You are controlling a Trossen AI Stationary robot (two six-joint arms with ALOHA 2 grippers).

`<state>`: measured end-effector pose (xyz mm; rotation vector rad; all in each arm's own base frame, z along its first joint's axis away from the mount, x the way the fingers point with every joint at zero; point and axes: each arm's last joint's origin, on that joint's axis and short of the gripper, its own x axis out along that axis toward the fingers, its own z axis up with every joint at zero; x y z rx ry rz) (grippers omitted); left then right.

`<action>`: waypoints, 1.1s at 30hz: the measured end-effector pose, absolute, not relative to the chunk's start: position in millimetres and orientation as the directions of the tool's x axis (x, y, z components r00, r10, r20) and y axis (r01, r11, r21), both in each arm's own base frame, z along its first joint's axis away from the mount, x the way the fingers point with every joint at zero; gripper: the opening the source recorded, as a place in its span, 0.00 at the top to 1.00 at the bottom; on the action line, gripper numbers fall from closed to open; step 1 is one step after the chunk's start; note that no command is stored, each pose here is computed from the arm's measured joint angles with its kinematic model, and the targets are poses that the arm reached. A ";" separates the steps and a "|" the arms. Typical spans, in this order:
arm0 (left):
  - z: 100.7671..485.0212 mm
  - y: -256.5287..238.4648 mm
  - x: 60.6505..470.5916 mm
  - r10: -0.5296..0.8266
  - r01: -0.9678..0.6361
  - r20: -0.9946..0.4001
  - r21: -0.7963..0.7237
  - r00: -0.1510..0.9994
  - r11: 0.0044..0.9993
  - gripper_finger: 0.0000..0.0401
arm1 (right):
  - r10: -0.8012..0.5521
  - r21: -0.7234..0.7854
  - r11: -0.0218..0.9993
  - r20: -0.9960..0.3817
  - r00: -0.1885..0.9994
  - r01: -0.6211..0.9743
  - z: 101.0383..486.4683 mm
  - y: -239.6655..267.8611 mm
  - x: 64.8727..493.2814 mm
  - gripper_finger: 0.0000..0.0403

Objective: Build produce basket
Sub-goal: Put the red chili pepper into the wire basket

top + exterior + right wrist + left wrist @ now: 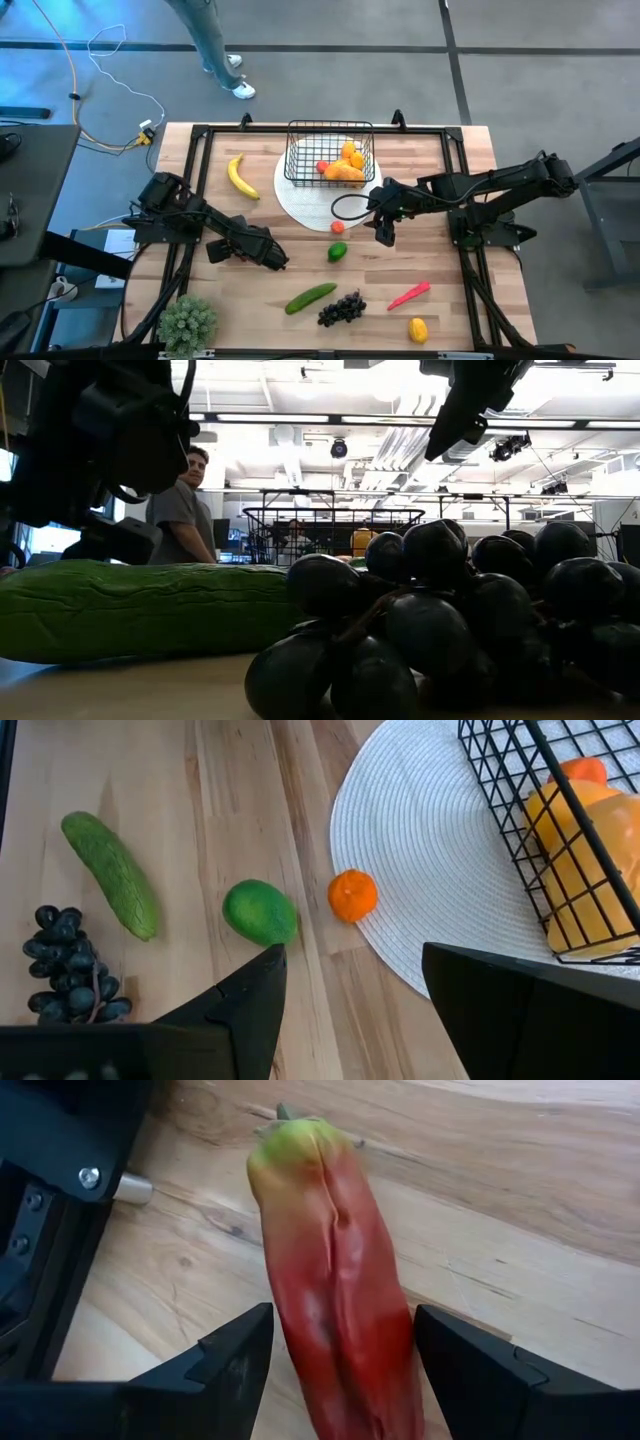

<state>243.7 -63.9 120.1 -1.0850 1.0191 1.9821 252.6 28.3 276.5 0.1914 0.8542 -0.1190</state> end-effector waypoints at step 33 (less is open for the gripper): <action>179.1 -70.8 243.4 0.364 -0.969 -0.928 -0.014 -0.079 -0.246 0.87 | -0.126 0.091 0.954 -0.741 0.659 0.284 277.3 25.1 253.3 0.46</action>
